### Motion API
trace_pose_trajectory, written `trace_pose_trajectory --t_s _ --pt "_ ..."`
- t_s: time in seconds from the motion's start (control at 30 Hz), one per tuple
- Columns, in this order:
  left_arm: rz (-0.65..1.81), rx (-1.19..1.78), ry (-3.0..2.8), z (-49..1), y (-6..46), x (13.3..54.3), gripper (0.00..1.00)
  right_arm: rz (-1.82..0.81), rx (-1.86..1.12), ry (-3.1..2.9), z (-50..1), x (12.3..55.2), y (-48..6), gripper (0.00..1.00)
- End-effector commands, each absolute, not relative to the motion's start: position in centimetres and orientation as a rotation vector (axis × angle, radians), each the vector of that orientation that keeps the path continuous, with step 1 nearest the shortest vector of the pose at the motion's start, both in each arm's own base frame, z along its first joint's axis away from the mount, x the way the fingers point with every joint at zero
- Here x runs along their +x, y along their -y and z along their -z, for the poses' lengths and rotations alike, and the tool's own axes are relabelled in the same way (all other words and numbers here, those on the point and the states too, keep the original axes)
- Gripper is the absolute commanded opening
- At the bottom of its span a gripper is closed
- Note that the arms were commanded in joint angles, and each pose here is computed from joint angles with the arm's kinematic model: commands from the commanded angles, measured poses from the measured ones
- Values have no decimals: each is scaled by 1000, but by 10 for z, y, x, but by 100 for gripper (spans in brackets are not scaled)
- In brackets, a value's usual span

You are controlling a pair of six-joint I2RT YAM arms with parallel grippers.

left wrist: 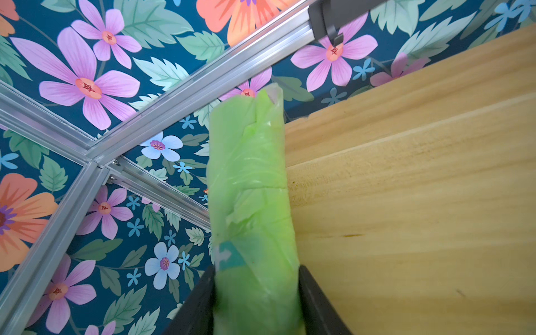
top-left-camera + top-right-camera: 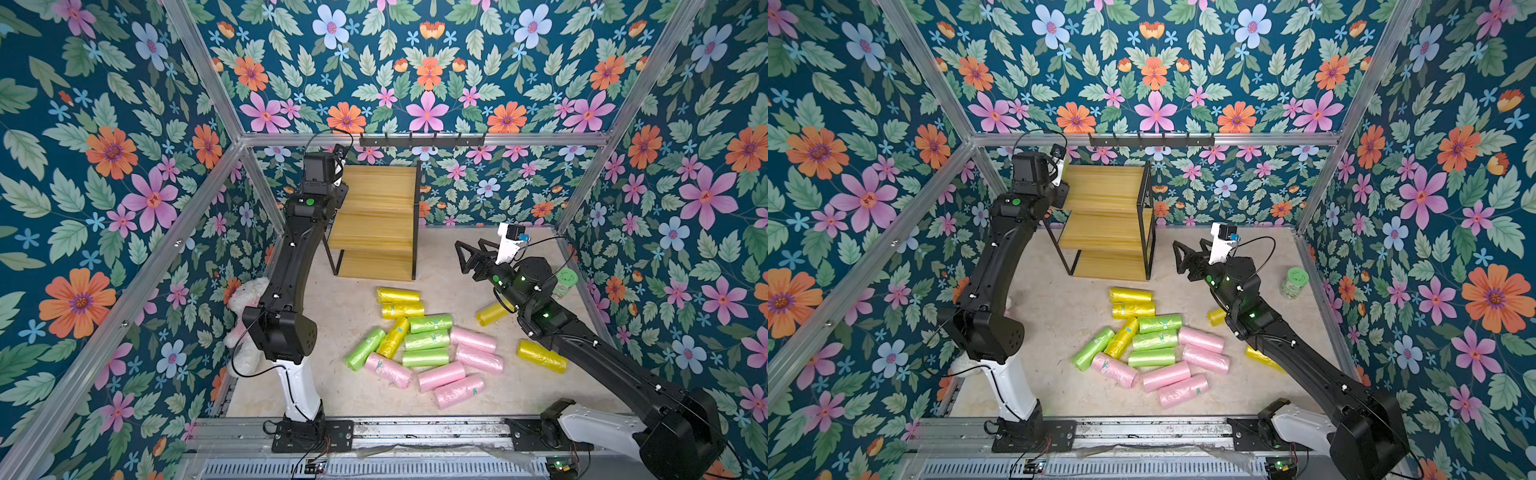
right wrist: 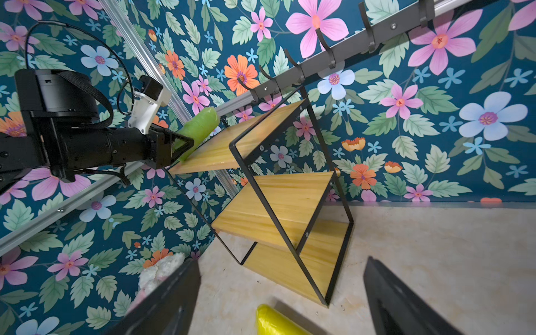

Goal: Sort the rolls of trash bags by color and place them on the shelf
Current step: Place the roll of trash bags on the shelf.

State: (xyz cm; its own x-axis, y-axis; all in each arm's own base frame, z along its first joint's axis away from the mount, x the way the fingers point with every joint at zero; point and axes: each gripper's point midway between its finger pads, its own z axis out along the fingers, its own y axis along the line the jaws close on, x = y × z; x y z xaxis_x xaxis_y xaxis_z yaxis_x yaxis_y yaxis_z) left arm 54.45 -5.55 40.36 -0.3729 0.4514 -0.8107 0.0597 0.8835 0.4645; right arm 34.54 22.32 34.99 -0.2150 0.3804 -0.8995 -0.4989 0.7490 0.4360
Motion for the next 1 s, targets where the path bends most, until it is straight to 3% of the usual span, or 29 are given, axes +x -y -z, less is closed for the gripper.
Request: trace_pose_trajectory --t_s 0.0,0.6,0.97 --pt "-437 348 -1903 -412 50 544 47 -815 -78 -1593 -348 346 -220 92" --pt "-392 295 -1922 -413 48 526 48 -825 -50 -1615 -335 350 -213 93" --pt "-372 276 -1917 -416 49 524 66 -795 -56 -1686 -314 353 -210 93"
